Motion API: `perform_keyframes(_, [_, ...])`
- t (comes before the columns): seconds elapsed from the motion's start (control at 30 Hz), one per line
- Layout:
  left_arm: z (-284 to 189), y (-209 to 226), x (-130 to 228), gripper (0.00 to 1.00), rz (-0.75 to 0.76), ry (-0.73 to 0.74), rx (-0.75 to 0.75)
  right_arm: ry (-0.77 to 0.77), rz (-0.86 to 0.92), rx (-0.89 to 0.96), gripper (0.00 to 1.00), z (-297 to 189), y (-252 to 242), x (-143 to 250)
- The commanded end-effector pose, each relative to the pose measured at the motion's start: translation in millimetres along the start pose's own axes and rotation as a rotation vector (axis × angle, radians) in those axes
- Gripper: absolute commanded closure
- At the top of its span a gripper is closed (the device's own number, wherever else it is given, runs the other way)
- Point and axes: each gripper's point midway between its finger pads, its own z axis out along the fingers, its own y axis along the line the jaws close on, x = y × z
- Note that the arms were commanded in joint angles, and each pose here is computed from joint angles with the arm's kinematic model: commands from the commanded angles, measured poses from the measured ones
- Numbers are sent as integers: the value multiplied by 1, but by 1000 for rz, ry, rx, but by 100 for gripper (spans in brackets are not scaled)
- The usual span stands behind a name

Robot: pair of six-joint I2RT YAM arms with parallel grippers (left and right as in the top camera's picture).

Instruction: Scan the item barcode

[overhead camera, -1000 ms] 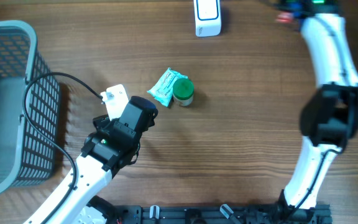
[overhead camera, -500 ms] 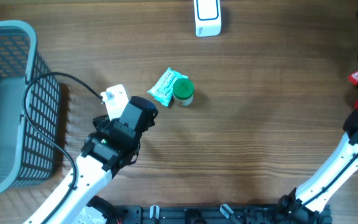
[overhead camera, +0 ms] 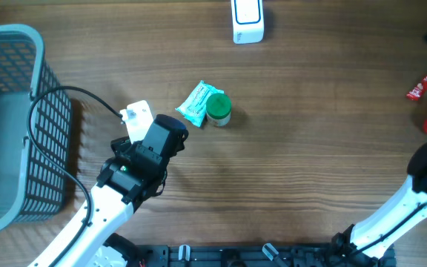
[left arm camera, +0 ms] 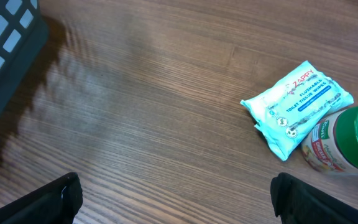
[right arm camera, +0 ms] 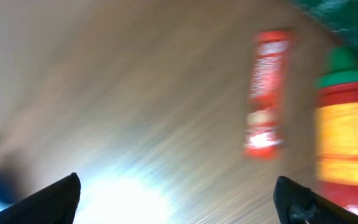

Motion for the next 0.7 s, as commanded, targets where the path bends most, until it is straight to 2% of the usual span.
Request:
perform_keyframes(0.0, [0, 1, -3, 0, 9, -15, -11, 278, 64, -499, 0, -27, 108, 58])
perform_keyframes(0.07, [0, 1, -3, 0, 9, -15, -11, 426, 77, -615, 0, -39, 142, 92])
perform_keyframes(0.13, [0, 1, -3, 0, 9, -15, -11, 543, 70, -637, 0, -43, 167, 127])
perform_keyframes(0.27, [0, 1, -3, 0, 9, -15, -11, 702, -51, -616, 0, -46, 220, 200])
perform_keyframes(0.33, [0, 1, -3, 0, 9, -15, -11, 747, -105, -519, 0, -40, 241, 241])
perform_keyframes(0.37, [0, 1, -3, 0, 9, -15, -11, 739, -123, -443, 0, -33, 248, 258])
perform_keyframes(0.47, [0, 1, -3, 0, 9, -15, -11, 591, -187, -139, 0, -8, 257, 302])
perform_keyframes(0.6, [0, 1, -3, 0, 9, -15, -11, 431, -180, 68, 1, -6, 267, 352])
perform_keyframes(0.67, [0, 1, -3, 0, 9, -15, -11, 433, -133, 113, 0, -4, 268, 376])
